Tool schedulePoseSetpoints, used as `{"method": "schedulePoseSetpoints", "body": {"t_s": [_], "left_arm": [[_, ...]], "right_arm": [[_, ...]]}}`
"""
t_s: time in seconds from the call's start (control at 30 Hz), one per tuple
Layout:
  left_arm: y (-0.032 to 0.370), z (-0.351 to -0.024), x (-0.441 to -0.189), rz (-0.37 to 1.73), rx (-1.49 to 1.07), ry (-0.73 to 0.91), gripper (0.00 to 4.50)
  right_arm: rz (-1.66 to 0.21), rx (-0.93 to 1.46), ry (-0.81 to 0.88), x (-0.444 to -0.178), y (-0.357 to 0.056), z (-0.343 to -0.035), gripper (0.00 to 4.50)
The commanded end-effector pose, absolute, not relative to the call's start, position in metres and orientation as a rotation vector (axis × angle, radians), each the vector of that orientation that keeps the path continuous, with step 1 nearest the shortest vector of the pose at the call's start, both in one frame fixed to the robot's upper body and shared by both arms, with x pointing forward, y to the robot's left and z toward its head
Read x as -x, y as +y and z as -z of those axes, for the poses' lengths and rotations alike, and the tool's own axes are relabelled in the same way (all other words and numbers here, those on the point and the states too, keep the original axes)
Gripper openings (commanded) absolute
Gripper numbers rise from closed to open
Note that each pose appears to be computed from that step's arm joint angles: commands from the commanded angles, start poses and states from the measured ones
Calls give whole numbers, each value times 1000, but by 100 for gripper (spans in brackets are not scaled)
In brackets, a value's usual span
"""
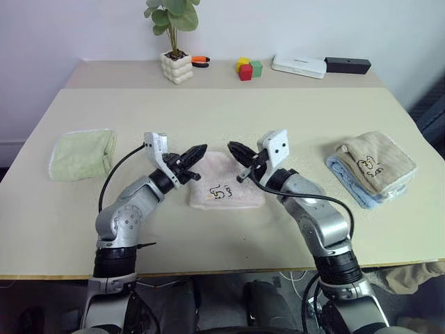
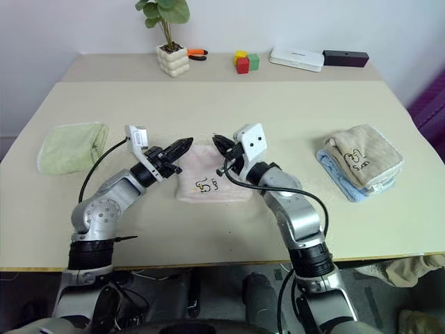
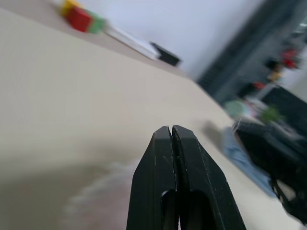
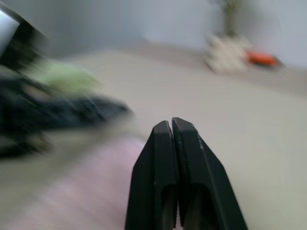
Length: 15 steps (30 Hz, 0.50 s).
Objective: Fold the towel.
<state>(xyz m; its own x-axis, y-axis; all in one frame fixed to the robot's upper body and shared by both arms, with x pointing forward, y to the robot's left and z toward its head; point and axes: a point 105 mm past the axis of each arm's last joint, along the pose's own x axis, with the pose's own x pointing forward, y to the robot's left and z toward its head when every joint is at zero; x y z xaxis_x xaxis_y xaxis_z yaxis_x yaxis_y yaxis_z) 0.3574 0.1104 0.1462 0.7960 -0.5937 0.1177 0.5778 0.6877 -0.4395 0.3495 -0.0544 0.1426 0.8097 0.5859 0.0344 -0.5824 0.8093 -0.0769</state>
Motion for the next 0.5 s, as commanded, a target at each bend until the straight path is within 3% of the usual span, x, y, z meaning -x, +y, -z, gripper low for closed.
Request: {"method": "schedulePoseSetpoints", "body": {"t_s": [0.03, 0.2, 0.5], "left_arm": [[103, -148, -363, 648, 424, 12, 0], [84, -136, -363, 686, 406, 48, 0], [70, -108, -357, 716, 319, 149, 0]], "right_arm": [[-573, 97, -54, -355, -52, -140, 2], [-583, 112, -18, -351, -47, -126, 2], [-436, 244, 47, -355, -84, -98, 2]]}}
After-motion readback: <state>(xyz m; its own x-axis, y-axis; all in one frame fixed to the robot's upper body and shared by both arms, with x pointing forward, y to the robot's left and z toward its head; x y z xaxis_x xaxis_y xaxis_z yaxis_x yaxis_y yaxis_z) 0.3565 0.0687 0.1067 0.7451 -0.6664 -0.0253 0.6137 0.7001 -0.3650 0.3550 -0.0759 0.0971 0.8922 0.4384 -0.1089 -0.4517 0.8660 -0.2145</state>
